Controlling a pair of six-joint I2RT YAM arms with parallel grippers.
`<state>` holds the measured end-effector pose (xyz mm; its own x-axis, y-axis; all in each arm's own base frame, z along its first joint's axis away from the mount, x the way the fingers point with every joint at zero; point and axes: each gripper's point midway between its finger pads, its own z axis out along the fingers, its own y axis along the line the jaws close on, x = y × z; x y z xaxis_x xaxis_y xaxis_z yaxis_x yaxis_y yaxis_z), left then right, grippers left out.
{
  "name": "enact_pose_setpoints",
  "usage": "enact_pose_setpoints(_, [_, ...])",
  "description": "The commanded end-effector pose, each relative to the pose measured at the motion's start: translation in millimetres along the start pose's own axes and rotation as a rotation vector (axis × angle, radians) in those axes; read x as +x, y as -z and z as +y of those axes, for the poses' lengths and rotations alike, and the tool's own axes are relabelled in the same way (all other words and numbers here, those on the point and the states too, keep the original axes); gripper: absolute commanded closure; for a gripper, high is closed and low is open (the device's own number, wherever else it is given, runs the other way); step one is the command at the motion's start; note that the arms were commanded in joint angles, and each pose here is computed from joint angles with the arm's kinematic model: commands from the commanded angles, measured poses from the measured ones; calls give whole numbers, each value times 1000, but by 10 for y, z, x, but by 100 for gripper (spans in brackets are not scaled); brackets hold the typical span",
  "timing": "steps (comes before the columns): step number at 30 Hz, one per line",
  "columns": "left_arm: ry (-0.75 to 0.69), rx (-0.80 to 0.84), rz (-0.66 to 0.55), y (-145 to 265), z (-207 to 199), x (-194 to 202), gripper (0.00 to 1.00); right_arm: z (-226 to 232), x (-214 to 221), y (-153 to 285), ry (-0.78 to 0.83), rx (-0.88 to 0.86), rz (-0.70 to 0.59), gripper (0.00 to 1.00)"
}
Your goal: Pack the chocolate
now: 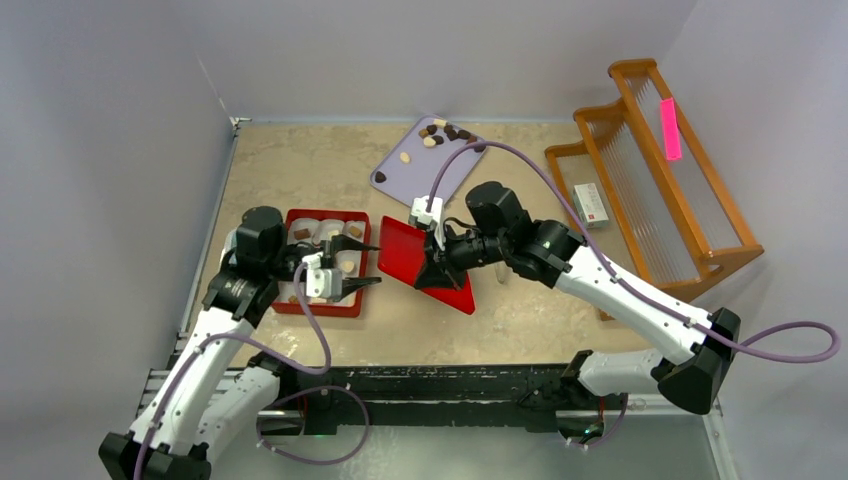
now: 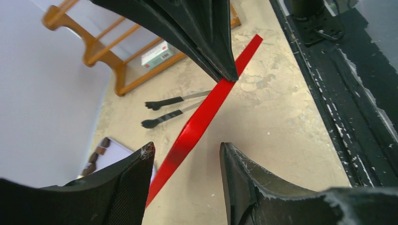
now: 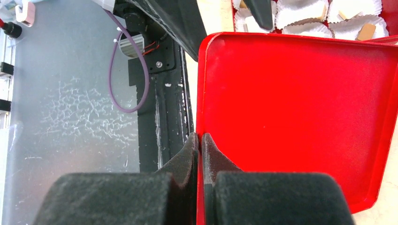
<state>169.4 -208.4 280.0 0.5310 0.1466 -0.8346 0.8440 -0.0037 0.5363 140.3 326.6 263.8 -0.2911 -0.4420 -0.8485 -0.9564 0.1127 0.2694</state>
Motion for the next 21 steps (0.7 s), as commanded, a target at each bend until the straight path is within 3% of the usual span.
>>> enact_pose_setpoints(1, [-77, 83, -84, -78, -25, -85, 50, 105, -298, 64, 60, -36, -77, 100])
enact_pose_setpoints(9, [-74, 94, -81, -84, -34, -62, 55, 156, -320, 23, 88, -92, -78, 100])
enact_pose_setpoints(14, [-59, 92, -80, -83, -30, -69, 73, 135, -319, -32, 69, -103, -53, 100])
enact_pose_setpoints(16, [-31, 73, -69, -80, 12, -71, 76, 106, -349, -28, 83, -86, -63, 100])
enact_pose_setpoints(21, [72, 5, -63, -80, 153, -118, 90, -189, -713, 107, 95, 129, -174, 83])
